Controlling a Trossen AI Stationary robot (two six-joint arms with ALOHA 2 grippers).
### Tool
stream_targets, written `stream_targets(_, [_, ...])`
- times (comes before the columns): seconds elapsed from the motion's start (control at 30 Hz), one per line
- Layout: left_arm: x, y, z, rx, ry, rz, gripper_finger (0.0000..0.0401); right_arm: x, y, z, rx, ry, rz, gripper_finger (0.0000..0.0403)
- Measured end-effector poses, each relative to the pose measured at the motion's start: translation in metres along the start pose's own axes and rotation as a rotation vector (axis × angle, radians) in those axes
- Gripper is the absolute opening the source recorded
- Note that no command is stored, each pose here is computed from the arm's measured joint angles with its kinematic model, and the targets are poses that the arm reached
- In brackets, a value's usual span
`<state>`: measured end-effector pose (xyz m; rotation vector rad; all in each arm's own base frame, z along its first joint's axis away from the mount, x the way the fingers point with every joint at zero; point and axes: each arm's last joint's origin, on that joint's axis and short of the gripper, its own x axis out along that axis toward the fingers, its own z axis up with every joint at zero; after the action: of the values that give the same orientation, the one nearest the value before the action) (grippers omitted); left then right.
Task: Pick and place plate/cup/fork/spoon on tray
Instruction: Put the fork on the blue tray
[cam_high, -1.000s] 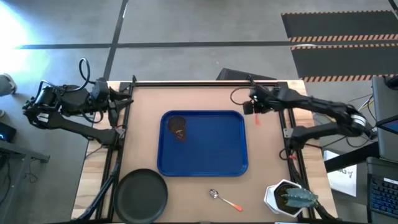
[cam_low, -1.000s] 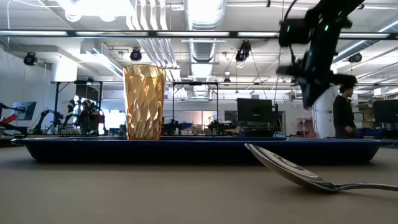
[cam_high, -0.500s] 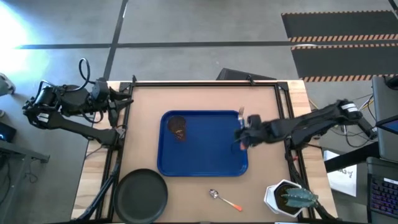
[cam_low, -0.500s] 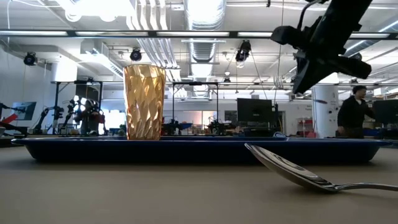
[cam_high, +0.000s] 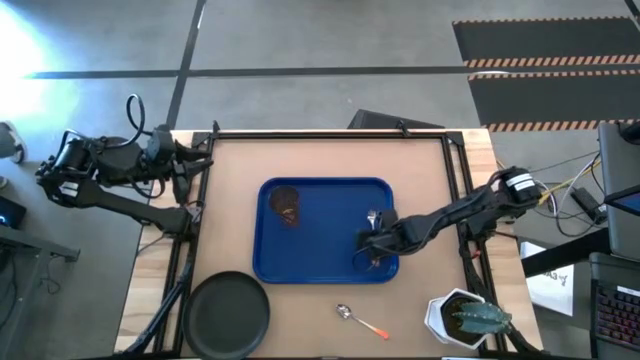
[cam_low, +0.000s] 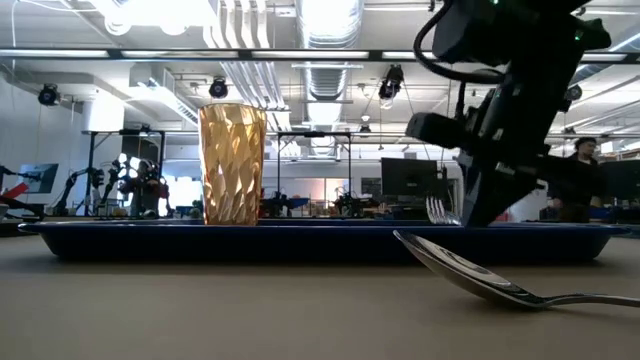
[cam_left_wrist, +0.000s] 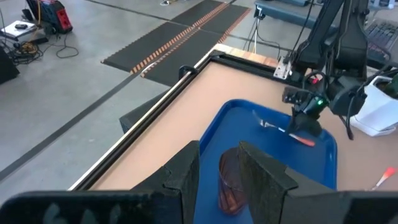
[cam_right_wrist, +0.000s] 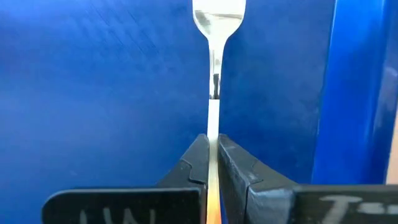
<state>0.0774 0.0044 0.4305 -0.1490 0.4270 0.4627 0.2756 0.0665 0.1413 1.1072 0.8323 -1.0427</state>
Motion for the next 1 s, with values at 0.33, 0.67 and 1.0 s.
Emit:
stream_targets(0.33, [-0.001, 0.002, -0.003, 0.007, 0.019, 0.006, 0.0093, -0.006, -0.003, 0.003, -0.019, -0.002, -0.028, 0.0008])
stream_targets(0.67, [-0.001, 0.002, -0.003, 0.007, 0.018, 0.006, 0.0093, -0.009, -0.007, 0.004, 0.011, -0.007, -0.052, 0.0008])
stream_targets(1.0, [-0.001, 0.002, -0.003, 0.007, 0.018, 0.006, 0.0093, -0.009, -0.006, 0.004, 0.017, -0.002, -0.050, 0.0010])
